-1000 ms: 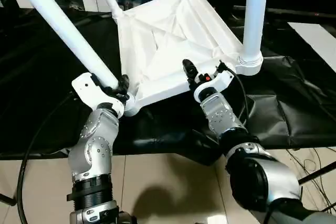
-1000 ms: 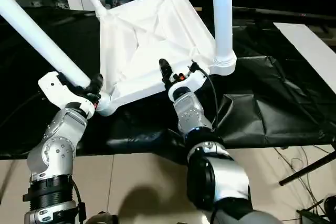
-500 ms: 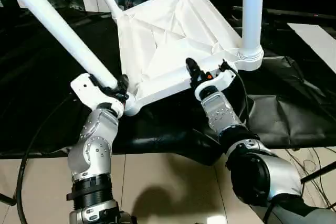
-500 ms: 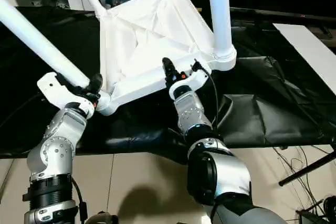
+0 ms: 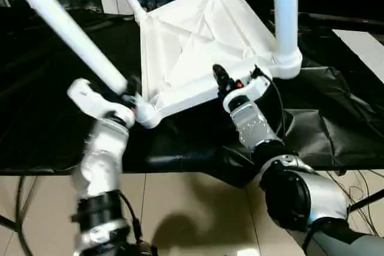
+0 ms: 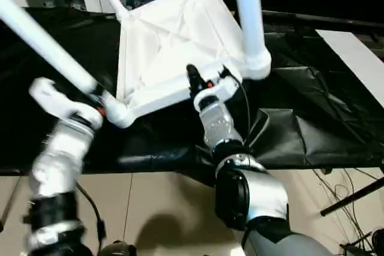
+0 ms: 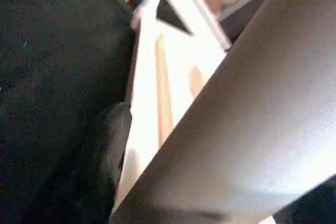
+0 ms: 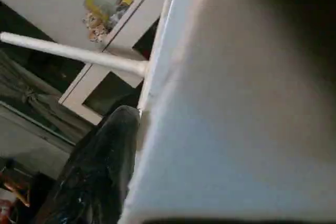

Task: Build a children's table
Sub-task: Flip table

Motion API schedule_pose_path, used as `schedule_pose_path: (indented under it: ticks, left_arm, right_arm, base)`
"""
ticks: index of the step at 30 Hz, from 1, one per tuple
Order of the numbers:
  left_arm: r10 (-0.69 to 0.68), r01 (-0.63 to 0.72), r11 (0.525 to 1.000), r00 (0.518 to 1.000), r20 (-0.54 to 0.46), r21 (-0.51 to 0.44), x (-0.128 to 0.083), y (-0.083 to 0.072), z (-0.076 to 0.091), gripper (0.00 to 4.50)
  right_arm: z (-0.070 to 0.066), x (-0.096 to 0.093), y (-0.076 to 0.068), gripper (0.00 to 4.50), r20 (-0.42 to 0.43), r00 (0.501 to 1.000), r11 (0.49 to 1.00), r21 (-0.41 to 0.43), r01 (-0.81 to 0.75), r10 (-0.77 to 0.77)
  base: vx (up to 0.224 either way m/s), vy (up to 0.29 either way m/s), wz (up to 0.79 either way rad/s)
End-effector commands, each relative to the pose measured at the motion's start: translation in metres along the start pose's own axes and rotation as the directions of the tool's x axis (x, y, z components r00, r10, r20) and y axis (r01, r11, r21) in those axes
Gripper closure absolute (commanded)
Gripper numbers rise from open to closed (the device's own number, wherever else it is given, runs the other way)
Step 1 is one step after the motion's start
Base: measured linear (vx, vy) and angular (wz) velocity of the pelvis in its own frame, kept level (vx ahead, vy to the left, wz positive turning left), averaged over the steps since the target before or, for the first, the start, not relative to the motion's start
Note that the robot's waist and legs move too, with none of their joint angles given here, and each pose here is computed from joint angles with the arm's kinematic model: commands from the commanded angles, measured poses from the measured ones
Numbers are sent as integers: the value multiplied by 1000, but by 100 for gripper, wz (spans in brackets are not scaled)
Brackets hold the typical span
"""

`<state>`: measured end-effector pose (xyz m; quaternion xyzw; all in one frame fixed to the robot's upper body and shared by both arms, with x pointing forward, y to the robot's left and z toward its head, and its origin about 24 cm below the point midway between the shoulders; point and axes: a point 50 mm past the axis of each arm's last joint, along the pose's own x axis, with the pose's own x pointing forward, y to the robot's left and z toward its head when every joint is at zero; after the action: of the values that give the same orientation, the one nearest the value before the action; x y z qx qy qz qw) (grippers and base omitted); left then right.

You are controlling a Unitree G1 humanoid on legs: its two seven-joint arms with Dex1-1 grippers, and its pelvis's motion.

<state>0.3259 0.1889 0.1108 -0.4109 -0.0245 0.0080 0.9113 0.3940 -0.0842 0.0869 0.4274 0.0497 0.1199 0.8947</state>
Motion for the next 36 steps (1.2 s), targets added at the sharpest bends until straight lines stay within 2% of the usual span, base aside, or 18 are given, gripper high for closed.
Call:
schedule_pose_path:
  ticks: [1,6,7,8,10,11,15,17,21,23,25,26,30,31,33,34,35,36]
  left_arm:
    - [69,-64,997,977,204,-32,-11,24,47,80]
    - [-30,36,999,976,215,-23,-14,23,58,80]
    - [-51,49,999,988,146,12,-14,24,52,80]
    - [-76,74,995,997,19,69,-15,25,41,80]
    - [-84,89,991,995,-48,100,-16,26,34,80]
    - [-71,119,972,971,-230,203,-21,31,15,80]
    - [5,79,961,953,-302,264,-25,42,9,80]
    - [101,0,952,944,-315,307,-27,59,15,80]
    - [102,37,941,916,-388,335,-34,67,20,80]
    - [21,159,928,880,-474,336,-41,60,23,80]
    - [-16,218,914,861,-508,341,-45,56,24,80]
    - [-74,309,880,840,-537,362,-47,46,26,80]
    - [-136,380,840,838,-528,387,-45,32,32,80]
    - [-185,438,792,836,-516,425,-42,20,34,80]
    - [-268,527,712,815,-514,464,-40,2,36,80]
    - [-268,527,712,815,-514,464,-40,2,36,80]
    - [-317,576,650,798,-513,495,-39,-12,36,80]
    - [-345,604,612,784,-516,510,-39,-21,37,80]
  right_arm:
    - [53,-11,-37,229,170,974,980,-104,168,-149]
    - [72,-17,-46,231,231,954,968,-117,223,-192]
    - [75,-17,-47,232,240,951,966,-121,228,-194]
    - [78,-17,-46,232,248,950,966,-125,228,-192]
    - [79,-17,-46,232,251,949,966,-127,227,-191]
    - [82,-17,-45,232,260,948,964,-138,226,-185]
    - [84,-16,-44,232,265,947,963,-145,226,-182]
    - [87,-16,-43,234,276,944,961,-156,230,-181]
    - [90,-16,-41,235,284,943,958,-175,228,-173]
    - [93,-15,-39,235,285,946,954,-204,219,-156]
    - [95,-15,-38,236,282,948,949,-230,218,-149]
    - [98,-14,-37,236,268,953,927,-304,222,-140]
    - [103,-13,-34,237,242,962,881,-418,222,-127]
    - [107,-12,-32,237,225,968,848,-485,212,-112]
    - [111,-11,-29,237,208,972,809,-551,206,-105]
    - [111,-11,-29,237,208,972,809,-551,206,-105]
    - [115,-10,-27,237,204,973,775,-596,209,-105]
    - [117,-10,-26,237,204,973,752,-624,214,-108]
  base:
    - [0,0,0]
    - [0,0,0]
    - [0,0,0]
    - [0,0,0]
    - [0,0,0]
    - [0,0,0]
    - [0,0,0]
    - [0,0,0]
    - [0,0,0]
    - [0,0,0]
    - [0,0,0]
    - [0,0,0]
    - [0,0,0]
    - [0,0,0]
    - [0,0,0]
    - [0,0,0]
    - [0,0,0]
    - [0,0,0]
